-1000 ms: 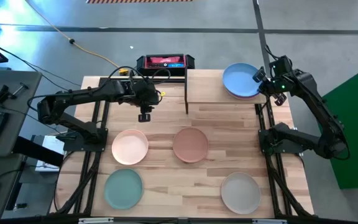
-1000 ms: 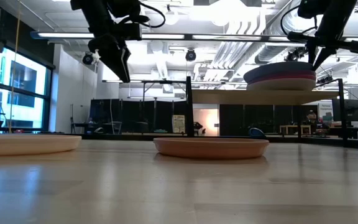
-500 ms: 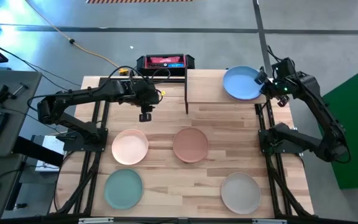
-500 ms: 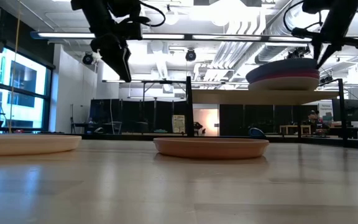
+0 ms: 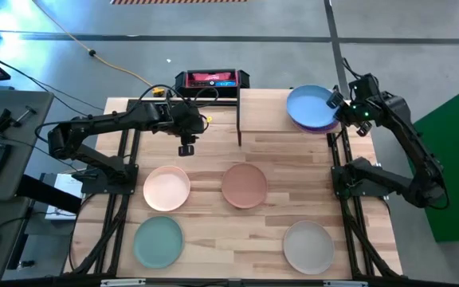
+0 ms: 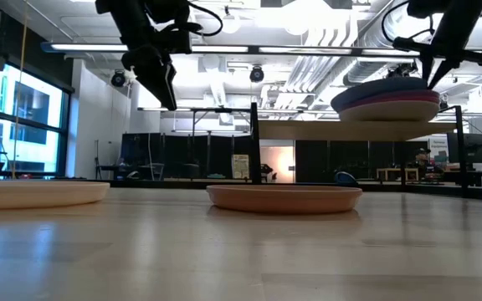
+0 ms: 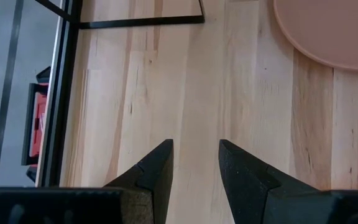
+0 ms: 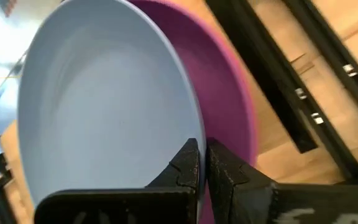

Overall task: Place and stack plates onto a shelf
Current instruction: Stack the blue plate on top of the violet plate on the shelf

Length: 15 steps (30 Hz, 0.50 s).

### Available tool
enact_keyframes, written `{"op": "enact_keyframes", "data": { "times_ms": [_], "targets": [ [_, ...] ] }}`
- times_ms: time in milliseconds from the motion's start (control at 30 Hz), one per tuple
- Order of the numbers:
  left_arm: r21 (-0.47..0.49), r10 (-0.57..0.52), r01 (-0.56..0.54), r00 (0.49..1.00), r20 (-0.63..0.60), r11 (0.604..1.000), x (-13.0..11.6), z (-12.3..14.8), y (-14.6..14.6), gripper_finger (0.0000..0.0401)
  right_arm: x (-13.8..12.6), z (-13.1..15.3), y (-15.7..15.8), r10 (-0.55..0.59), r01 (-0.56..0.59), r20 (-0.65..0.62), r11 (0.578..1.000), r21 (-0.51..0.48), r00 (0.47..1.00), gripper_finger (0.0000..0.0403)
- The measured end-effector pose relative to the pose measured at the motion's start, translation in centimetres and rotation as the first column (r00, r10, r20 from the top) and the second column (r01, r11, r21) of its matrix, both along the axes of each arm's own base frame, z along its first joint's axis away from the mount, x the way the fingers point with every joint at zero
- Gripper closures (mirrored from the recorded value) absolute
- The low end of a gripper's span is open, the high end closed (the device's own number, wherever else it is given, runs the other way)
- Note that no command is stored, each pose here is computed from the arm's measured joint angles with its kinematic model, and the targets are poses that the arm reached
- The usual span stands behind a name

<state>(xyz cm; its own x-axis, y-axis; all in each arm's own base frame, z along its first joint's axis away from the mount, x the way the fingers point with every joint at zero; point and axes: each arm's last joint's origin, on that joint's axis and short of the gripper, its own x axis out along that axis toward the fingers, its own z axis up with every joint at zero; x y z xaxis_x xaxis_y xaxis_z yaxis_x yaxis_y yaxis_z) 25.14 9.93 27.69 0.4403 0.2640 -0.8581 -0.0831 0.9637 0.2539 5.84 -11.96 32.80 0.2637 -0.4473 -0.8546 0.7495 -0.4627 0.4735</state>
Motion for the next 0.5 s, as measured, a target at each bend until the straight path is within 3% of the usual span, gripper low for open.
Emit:
{"op": "enact_keyframes", "data": {
  "times_ms": [500],
  "targets": [
    [0.038,0.036,-0.035,0.999,-0.012,0.999,-0.06,0.01,0.14,0.0284,-0.11,-0.07,0.22,-0.002,0.002,-0.008,1.000,0.017,1.000,0.0402]
  ]
}}
